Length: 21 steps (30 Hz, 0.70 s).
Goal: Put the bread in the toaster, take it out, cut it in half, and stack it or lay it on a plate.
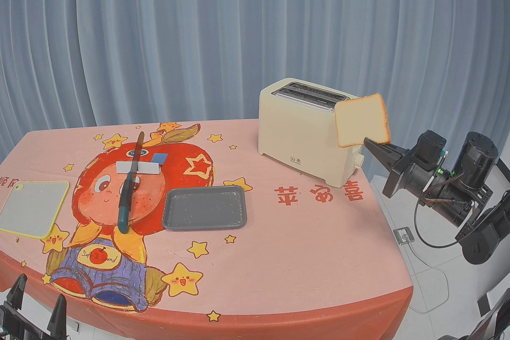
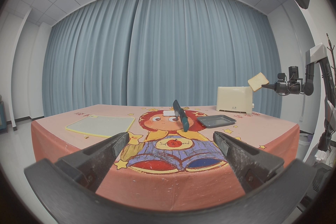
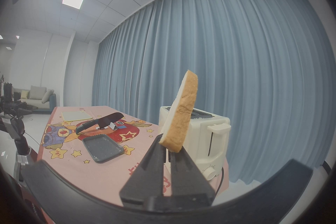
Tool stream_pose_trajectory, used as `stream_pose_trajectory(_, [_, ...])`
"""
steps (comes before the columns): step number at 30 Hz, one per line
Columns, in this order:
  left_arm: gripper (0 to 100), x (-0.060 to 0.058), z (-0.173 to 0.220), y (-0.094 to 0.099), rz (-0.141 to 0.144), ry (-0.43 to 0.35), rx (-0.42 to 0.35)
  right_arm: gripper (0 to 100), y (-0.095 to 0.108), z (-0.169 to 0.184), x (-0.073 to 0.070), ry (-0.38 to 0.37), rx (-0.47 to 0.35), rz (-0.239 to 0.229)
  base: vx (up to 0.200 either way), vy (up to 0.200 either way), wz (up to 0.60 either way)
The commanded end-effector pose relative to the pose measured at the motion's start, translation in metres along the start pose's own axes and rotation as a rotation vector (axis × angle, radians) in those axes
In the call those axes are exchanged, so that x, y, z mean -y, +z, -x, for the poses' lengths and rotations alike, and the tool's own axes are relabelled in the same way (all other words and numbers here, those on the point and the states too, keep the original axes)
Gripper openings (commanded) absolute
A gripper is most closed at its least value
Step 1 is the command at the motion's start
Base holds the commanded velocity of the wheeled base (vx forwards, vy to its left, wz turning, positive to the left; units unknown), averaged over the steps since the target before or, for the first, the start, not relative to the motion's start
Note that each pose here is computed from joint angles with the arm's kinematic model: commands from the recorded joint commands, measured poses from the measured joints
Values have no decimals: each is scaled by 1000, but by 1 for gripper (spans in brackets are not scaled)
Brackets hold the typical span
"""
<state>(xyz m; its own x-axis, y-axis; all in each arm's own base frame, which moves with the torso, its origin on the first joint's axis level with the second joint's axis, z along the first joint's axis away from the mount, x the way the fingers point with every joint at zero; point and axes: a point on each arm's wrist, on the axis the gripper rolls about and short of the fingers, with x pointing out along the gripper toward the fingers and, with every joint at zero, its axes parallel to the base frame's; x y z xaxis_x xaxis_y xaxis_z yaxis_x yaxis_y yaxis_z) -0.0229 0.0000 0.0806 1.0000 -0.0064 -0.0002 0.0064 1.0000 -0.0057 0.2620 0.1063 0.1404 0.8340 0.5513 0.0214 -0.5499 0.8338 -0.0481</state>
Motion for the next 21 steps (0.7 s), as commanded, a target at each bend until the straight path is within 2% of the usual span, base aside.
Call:
stream_pose_trajectory(1, [100,0,0,-5,0,0,-4,0,2,-1,9,-14,11,8,0,0,0])
stream_pose_trajectory(7, [100,0,0,-5,0,-1,-4,0,7,-2,26,-23,34,51,0,0,0])
stream_pose_trajectory(13, [100,0,0,-5,0,0,-4,0,-1,-7,32,-23,12,52,0,0,0])
stream_pose_trajectory(21, [100,0,0,-5,0,0,-4,0,-4,-22,39,-29,22,79,0,0,0])
